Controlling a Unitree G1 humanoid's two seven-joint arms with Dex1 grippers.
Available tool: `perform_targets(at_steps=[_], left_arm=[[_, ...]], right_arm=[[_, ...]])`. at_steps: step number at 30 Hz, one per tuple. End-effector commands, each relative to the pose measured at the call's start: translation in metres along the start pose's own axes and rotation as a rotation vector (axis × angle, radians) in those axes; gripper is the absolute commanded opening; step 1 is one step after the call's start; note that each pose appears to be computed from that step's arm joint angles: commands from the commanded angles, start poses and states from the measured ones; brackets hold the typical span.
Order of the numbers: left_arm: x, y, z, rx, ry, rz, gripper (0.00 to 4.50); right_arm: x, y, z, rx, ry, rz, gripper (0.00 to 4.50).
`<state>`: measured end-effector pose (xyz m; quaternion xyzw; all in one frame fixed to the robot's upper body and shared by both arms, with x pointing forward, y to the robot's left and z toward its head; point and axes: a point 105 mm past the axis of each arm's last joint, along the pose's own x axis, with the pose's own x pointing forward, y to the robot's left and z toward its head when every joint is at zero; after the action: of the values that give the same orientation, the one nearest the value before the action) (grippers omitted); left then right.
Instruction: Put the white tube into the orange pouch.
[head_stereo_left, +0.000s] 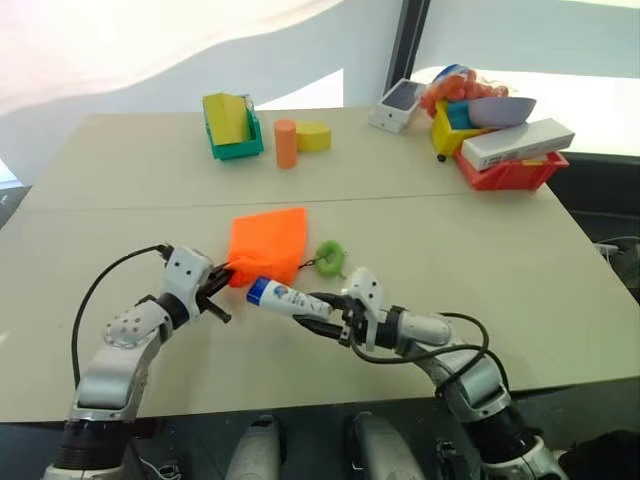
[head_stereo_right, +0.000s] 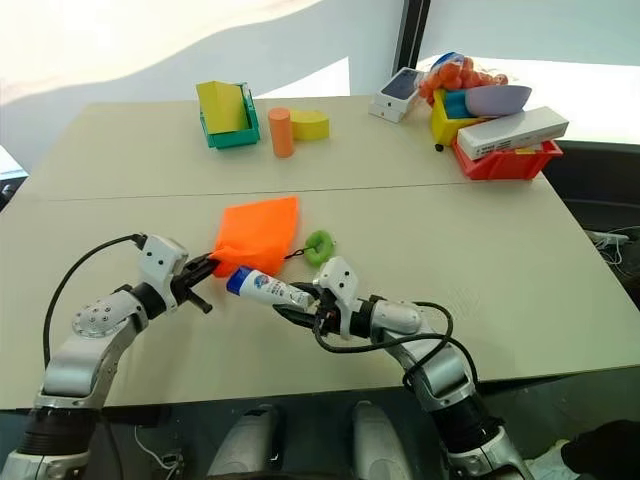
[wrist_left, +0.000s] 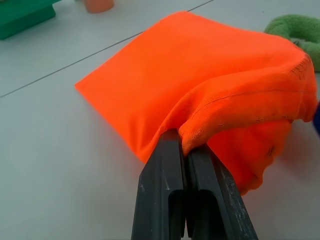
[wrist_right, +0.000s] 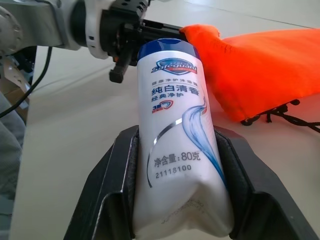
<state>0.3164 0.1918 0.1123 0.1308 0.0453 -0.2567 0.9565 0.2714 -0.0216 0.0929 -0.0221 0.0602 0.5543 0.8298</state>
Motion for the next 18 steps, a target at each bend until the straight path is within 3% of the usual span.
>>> perform_targets(at_steps=[1,18], left_arm=[[-0.001,0.002,0.024,0.042,-0.060,-0.014,0.00],[0.007,-0.005,0.029,0.051,-0.067,-0.058,0.00]], right_arm=[[0.007,0.004,0.007,-0.034,-0.018,0.000,1.69],[0.012,-0.022,0.015,-0.026,-0.091,-0.214,1.69]])
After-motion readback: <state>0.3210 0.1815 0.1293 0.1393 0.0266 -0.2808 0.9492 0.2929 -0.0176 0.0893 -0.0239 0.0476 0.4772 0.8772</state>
